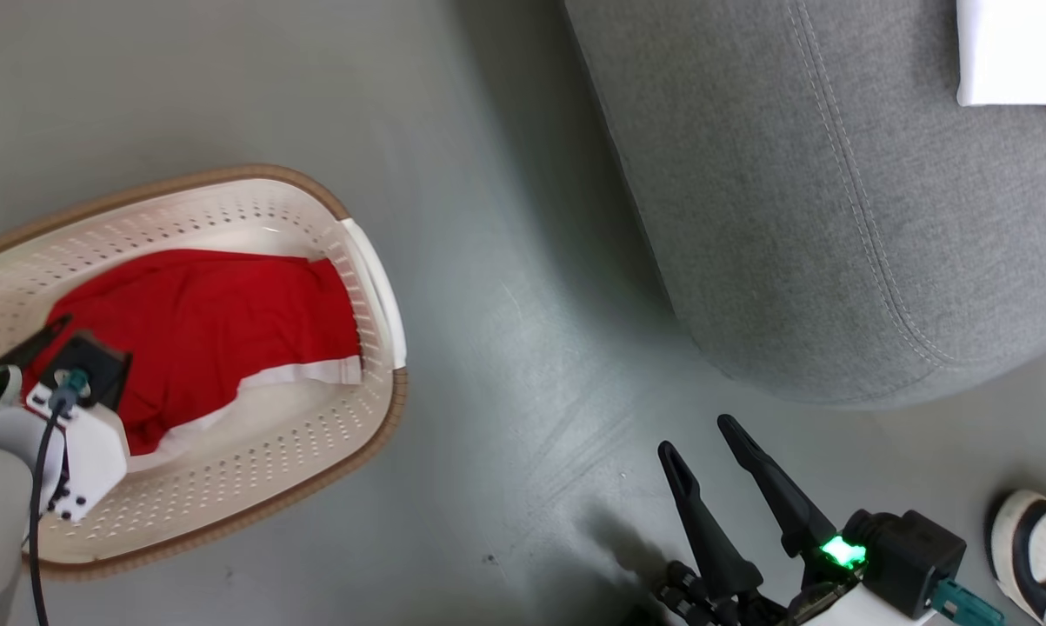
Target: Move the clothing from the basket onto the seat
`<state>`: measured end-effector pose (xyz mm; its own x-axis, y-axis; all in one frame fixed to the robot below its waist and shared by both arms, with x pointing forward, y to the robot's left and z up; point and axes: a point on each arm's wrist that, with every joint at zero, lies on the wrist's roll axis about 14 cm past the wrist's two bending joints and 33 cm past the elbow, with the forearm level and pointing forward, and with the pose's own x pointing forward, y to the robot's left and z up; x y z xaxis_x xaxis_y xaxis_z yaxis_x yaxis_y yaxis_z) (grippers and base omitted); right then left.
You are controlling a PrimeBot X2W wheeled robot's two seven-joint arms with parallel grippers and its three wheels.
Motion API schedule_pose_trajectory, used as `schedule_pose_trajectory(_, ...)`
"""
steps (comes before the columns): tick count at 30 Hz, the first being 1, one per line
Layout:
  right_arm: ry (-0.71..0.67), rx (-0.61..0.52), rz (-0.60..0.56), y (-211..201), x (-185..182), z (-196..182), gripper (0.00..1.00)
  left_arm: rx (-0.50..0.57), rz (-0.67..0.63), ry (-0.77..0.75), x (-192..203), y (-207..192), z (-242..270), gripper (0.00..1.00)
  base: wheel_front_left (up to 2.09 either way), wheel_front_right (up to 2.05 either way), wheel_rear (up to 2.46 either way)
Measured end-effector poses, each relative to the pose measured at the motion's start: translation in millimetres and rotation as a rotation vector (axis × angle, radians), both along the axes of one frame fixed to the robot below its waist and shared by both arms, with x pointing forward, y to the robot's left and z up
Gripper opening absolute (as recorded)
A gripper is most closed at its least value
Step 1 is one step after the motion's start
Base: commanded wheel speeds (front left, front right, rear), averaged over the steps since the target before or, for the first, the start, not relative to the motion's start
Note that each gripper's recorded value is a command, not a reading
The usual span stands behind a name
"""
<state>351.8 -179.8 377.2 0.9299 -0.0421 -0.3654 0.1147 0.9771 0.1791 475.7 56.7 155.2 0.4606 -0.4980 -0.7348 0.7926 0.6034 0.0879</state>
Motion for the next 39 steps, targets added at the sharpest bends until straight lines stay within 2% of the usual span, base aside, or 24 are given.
schedule_pose_trajectory(3,0.010,0.006,-0.019,-4,0,-3,1.00,-0.010,-0.018,0.004,4,-10,-6,1.00,0.00,0.00,0.00)
schedule_pose_trajectory(11,0.026,0.009,-0.021,-3,4,-10,1.00,0.101,-0.090,0.099,-16,-1,-44,1.00,0.00,0.00,0.00)
schedule_pose_trajectory(19,0.049,0.025,-0.039,-2,2,-15,1.00,0.233,-0.264,0.105,-23,-2,-70,1.00,0.00,0.00,0.00)
schedule_pose_trajectory(26,0.051,0.024,-0.055,-6,4,-17,1.00,0.225,-0.272,0.134,-24,-22,-80,1.00,0.00,0.00,0.00)
schedule_pose_trajectory(32,0.058,0.013,-0.073,-12,2,-17,1.00,0.271,-0.323,0.177,-39,-22,-91,1.00,0.00,0.00,0.00)
schedule_pose_trajectory(39,0.056,0.010,-0.081,-14,2,-16,1.00,0.320,-0.339,0.185,-34,-22,-94,1.00,0.00,0.00,0.00)
